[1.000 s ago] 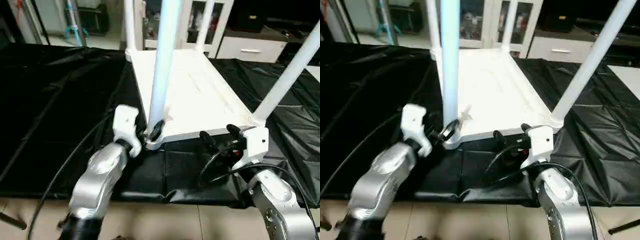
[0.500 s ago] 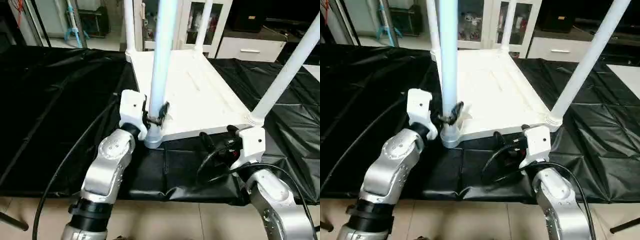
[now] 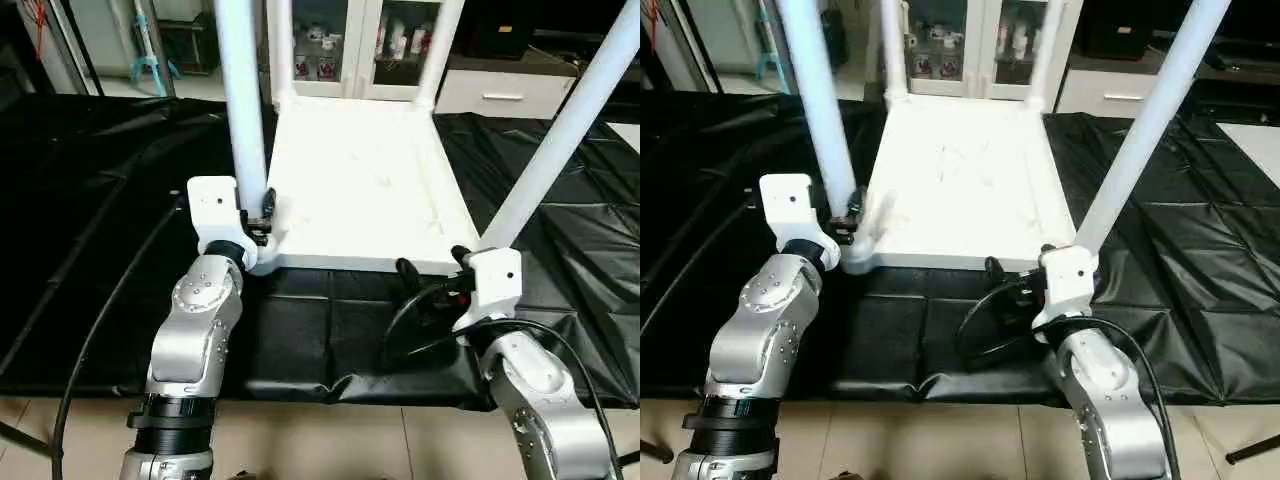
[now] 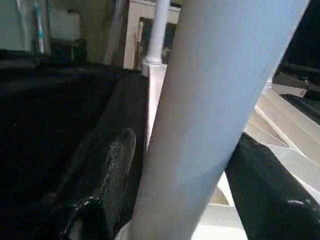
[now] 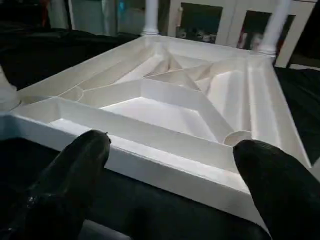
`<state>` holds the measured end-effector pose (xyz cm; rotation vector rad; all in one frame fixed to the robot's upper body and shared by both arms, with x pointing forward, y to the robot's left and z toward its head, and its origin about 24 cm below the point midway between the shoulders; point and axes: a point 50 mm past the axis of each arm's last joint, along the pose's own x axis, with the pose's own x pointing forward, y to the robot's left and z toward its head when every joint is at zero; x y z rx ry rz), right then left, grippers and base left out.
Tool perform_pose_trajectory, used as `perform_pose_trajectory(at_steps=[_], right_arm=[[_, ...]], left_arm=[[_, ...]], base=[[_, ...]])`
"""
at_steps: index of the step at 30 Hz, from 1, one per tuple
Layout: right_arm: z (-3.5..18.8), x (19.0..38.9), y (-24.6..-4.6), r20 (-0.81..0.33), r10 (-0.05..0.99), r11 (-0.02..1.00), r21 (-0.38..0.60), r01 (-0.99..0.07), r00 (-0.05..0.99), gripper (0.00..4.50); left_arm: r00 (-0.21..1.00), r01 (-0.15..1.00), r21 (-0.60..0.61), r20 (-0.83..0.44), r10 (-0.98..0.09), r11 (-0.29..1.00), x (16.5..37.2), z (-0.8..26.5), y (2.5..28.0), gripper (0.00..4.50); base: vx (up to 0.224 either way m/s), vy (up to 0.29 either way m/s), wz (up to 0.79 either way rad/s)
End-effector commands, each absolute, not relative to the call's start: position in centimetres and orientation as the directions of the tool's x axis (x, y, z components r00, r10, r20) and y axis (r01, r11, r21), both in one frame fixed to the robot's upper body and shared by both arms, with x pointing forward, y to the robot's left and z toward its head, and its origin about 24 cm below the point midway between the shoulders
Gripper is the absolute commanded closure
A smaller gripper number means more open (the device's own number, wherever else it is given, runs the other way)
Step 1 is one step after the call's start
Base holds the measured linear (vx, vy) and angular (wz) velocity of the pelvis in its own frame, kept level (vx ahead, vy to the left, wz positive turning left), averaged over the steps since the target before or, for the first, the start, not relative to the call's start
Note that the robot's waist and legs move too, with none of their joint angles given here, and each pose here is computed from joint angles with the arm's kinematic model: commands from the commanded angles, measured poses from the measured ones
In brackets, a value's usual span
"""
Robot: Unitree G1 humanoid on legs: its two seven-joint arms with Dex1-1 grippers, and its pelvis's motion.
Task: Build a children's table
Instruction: Flip table
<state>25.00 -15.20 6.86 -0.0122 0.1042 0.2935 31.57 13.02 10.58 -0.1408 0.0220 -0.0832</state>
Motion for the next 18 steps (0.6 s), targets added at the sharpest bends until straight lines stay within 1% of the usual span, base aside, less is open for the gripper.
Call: perform_pose_trajectory(at_steps=[1, 2, 6, 9, 10, 11, 13, 15, 17, 18], right_arm=[[6.9, 25.2, -15.0, -0.095, 0.296, 0.955, -0.003, -0.298, 0.95, 0.0], [6.9, 25.2, -15.0, -0.095, 0.297, 0.955, -0.002, -0.298, 0.95, 0.0], [6.9, 25.1, -15.0, -0.095, 0.299, 0.954, 0.006, -0.3, 0.95, 0.0], [6.8, 25.0, -15.1, -0.099, 0.296, 0.955, 0.006, -0.297, 0.95, 0.0], [6.7, 25.0, -15.3, -0.105, 0.29, 0.957, 0.005, -0.291, 0.951, 0.0], [6.7, 25.0, -15.3, -0.106, 0.289, 0.957, 0.005, -0.29, 0.951, 0.0], [6.5, 25.0, -15.5, -0.117, 0.276, 0.961, 0.014, -0.276, 0.954, 0.0], [6.4, 25.0, -15.6, -0.12, 0.273, 0.962, 0.02, -0.273, 0.954, 0.0], [6.1, 25.1, -15.6, -0.129, 0.265, 0.964, 0.066, -0.259, 0.956, 0.0], [6.1, 25.1, -15.6, -0.129, 0.264, 0.964, 0.07, -0.257, 0.956, 0.0]], left_arm=[[0.996, 0.079, -0.21, -0.013, -0.083, 0.975, 31.7, 11.2, 12.7, 1.81], [0.997, 0.075, -0.229, -0.016, -0.08, 0.971, 31.7, 11.2, 12.7, 1.81], [0.996, 0.076, -0.317, -0.03, -0.09, 0.945, 31.7, 11.2, 12.3, 2.17], [0.994, 0.079, -0.391, -0.041, -0.104, 0.917, 31.8, 11.2, 11.9, 2.26], [0.993, 0.07, -0.449, -0.054, -0.105, 0.891, 31.7, 11.1, 11.7, 2.29], [0.993, 0.069, -0.457, -0.055, -0.106, 0.887, 31.7, 11.0, 11.7, 2.3], [0.991, 0.061, -0.521, -0.07, -0.113, 0.851, 31.7, 10.9, 11.5, 2.3], [0.991, 0.058, -0.529, -0.072, -0.112, 0.847, 31.7, 10.9, 11.5, 2.3], [0.99, 0.04, -0.6, -0.085, -0.114, 0.799, 31.6, 10.7, 11.4, 2.3], [0.99, 0.04, -0.607, -0.085, -0.115, 0.794, 31.5, 10.6, 11.4, 2.3]], base=[[0.0, 0.0, 0.0], [0.0, 0.0, 0.0], [0.0, 0.0, 0.0], [0.0, 0.0, 0.0], [0.0, 0.0, 0.0], [0.0, 0.0, 0.0], [0.0, 0.0, 0.0], [0.0, 0.0, 0.0], [0.0, 0.0, 0.0], [0.0, 0.0, 0.0]])
